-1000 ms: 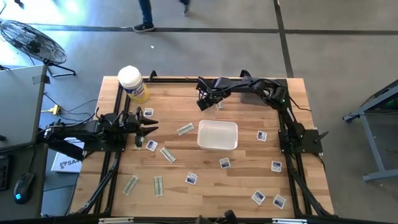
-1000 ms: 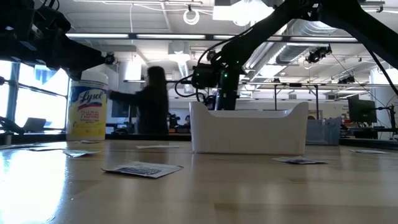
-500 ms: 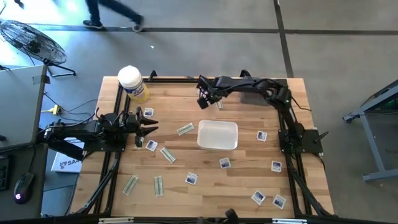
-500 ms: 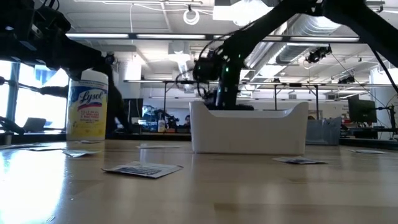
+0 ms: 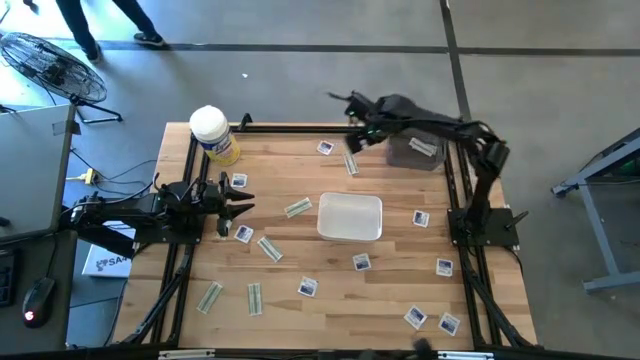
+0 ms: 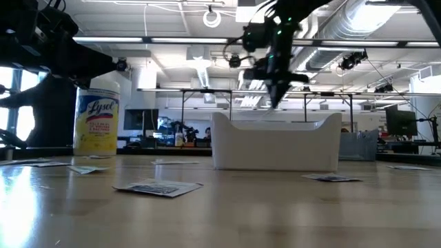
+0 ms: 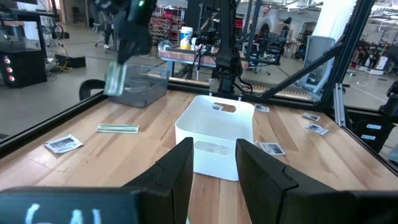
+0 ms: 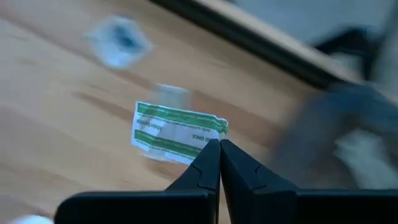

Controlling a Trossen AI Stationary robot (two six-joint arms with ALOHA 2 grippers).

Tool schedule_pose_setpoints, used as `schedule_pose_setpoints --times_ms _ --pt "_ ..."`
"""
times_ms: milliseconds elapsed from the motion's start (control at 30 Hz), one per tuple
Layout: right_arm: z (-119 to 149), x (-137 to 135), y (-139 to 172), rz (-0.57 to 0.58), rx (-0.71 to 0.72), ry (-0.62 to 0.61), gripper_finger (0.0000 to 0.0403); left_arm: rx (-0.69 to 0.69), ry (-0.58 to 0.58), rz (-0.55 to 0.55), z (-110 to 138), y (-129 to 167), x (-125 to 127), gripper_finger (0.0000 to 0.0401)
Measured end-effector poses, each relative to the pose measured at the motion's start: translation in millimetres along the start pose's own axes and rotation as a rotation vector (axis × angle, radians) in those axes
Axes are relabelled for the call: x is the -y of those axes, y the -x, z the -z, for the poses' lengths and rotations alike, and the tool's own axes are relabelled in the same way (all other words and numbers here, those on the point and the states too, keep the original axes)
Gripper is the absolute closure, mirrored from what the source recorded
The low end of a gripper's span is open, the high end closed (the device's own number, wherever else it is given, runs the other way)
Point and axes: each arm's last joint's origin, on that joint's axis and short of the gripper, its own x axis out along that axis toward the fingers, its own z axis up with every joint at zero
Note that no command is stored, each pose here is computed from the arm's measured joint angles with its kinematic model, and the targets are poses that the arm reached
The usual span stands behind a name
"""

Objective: Pick & Place First Aid Supplies
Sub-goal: Put the green bandage into the black bin

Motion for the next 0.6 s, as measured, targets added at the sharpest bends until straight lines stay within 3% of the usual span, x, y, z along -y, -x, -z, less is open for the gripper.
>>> schedule_pose_setpoints --times_ms 333,600 --pt "24 84 54 0.38 -0.101 -0.232 0.0401 0.0 0.0 0.0 0 0 0 0.0282" --pt "53 112 27 0.377 -0.081 -0.454 0.0402 0.0 0.0 -0.001 0 0 0 0.0282"
